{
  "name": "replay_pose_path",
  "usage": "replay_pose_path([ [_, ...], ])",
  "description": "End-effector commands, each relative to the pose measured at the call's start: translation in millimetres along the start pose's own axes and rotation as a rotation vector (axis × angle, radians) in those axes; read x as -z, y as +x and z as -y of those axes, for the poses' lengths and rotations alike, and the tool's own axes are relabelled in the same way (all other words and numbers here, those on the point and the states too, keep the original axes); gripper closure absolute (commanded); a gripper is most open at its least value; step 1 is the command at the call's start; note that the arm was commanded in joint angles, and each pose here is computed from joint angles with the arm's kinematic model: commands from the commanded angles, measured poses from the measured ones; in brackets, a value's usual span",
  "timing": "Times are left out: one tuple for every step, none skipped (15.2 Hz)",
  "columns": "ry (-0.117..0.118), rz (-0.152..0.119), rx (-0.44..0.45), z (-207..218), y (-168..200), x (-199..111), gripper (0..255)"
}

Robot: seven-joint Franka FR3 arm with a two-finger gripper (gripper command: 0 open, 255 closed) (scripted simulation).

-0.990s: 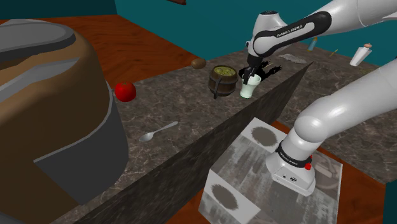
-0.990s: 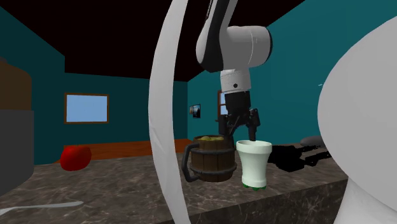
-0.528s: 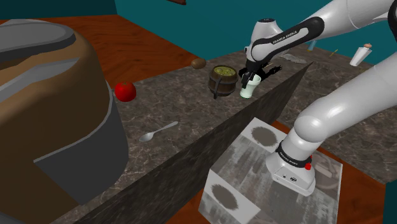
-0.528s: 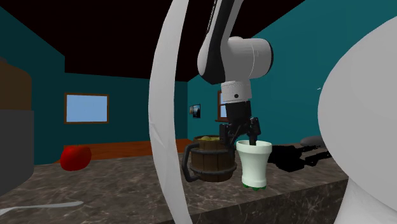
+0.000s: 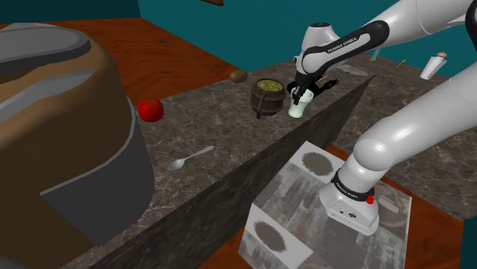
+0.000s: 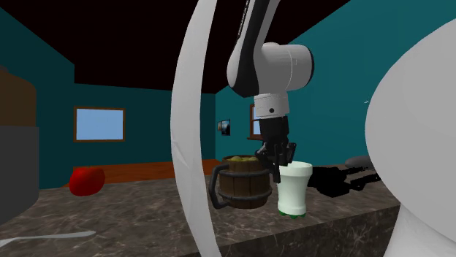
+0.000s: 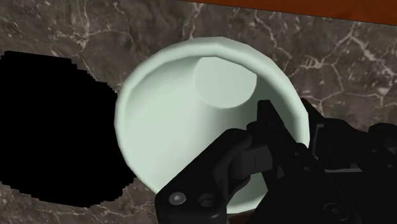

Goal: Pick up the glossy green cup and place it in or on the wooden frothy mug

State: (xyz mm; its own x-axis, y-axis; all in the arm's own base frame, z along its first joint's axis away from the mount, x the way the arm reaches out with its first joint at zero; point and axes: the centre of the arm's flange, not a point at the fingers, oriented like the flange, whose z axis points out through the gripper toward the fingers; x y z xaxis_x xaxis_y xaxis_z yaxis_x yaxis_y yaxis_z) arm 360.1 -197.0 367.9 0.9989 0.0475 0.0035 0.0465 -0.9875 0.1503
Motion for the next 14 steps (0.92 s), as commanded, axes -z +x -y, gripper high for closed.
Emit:
replay_pose_path([
  [0.0,0.0,0.0,0.0,0.0,0.0,255],
  [0.0,0.0,0.0,0.0,0.0,0.0,255],
  [0.0,0.0,0.0,0.0,0.0,0.0,255],
  [0.0,0.0,0.0,0.0,0.0,0.0,255],
  [0.0,0.0,0.0,0.1,0.0,0.0,255],
  [0.0,0.0,0.0,0.1,0.0,0.0,255],
  [0.0,0.0,0.0,0.0,0.0,-0.1,255],
  [0.0,0.0,0.0,-0.8,0.0,5.2,255],
  [0.0,0.0,0.0,-1.6,0.0,10.4,255],
  [0.0,0.0,0.0,-2.4,0.0,15.6,255],
  [0.0,0.0,0.0,-3.2,0.1,20.8,255],
  [0.0,0.0,0.0,-4.0,0.1,26.0,255],
  [0.0,0.0,0.0,-4.8,0.1,31.3,255],
  [0.0,0.0,0.0,-5.6,0.1,36.5,255],
])
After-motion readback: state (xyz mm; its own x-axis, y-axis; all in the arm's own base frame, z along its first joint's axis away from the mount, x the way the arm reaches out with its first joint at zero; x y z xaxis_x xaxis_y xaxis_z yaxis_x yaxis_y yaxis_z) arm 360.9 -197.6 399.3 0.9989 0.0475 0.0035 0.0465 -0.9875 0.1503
